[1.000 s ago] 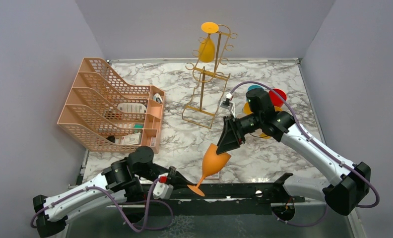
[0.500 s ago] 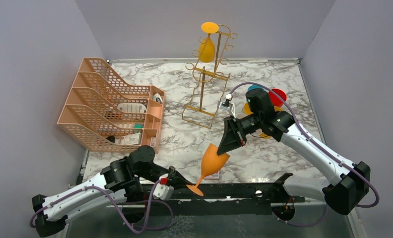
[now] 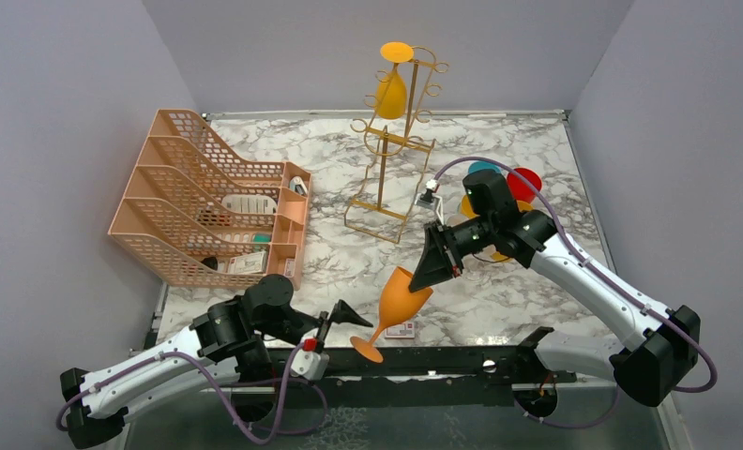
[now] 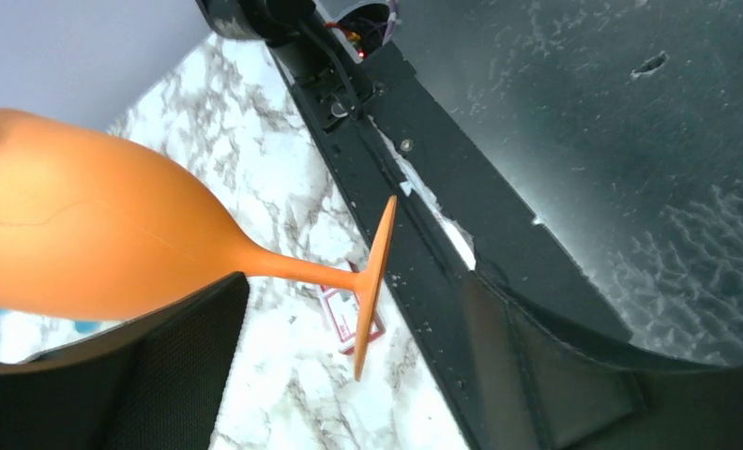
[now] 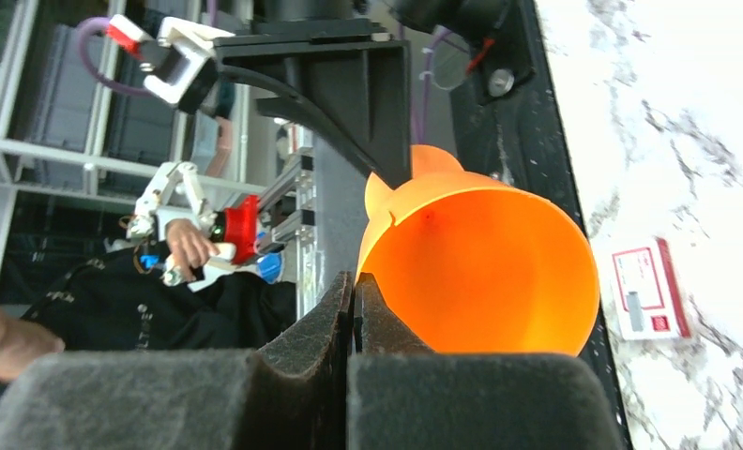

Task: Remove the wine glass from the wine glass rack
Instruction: Place the wine glass at the center of the board.

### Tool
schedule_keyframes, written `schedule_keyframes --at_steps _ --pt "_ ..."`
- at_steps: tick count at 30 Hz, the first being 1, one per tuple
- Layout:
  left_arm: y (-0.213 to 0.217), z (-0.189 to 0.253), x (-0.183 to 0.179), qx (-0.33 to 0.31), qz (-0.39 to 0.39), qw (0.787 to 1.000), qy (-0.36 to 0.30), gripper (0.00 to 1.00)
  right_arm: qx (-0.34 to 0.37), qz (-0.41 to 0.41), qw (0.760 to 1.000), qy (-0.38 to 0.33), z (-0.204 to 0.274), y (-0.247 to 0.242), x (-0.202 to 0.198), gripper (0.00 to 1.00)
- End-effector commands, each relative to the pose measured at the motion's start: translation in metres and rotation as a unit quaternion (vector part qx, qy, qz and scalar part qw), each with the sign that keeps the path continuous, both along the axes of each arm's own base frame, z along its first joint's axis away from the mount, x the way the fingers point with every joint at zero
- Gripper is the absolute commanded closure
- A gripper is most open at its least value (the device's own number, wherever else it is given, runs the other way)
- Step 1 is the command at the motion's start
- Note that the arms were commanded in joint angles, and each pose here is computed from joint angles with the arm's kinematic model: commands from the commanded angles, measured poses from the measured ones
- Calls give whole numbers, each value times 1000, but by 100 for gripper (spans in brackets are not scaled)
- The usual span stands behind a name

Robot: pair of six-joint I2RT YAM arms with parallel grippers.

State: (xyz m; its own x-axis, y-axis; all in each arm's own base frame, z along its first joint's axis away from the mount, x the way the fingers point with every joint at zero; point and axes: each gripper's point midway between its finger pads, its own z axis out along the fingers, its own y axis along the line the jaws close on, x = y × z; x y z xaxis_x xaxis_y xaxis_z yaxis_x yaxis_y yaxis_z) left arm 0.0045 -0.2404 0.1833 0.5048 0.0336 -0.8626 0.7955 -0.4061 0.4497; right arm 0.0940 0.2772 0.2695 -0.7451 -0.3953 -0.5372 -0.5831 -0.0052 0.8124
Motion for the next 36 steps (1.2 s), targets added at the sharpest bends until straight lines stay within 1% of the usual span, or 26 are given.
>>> schedule_keyframes --at_steps 1,5,8,10,13,15,17,19,21,25,29,31,35,36 --pt "-2 10 11 -23 24 999 -26 2 -56 -55 996 -37 -15 -4 13 99" --pt "-7 22 25 -67 71 995 -29 1 -104 -108 986 -67 -31 -14 25 99" --pt "-7 34 48 -106 148 983 -22 1 -122 -145 978 -92 -34 -23 31 99" --pt "-4 43 65 -135 203 970 -4 1 -132 -169 971 -108 -35 -29 35 99" --pt "4 60 91 -186 294 936 49 1 -157 -217 954 -134 -34 -41 45 99" --pt "11 69 108 -217 349 908 88 1 -185 -254 938 -149 -34 -54 53 99" --pt "18 75 122 -235 392 881 126 1 -210 -286 922 -156 -33 -66 58 99" --pt "23 79 134 -237 432 856 159 1 -240 -317 905 -151 -34 -78 61 99" --pt "29 80 146 -225 472 832 183 1 -268 -344 889 -140 -37 -90 62 99" --pt "34 78 160 -173 520 817 178 1 -314 -405 851 -120 -43 -115 64 99" --pt "33 67 165 -145 535 810 191 1 -331 -441 826 -119 -43 -130 65 99" --pt "34 66 166 -148 539 804 203 1 -331 -441 825 -122 -44 -130 68 99" --pt "45 69 171 -169 556 788 205 1 -312 -401 851 -136 -48 -113 70 99" --pt "48 71 172 -176 559 784 203 1 -312 -395 853 -140 -50 -111 71 99"
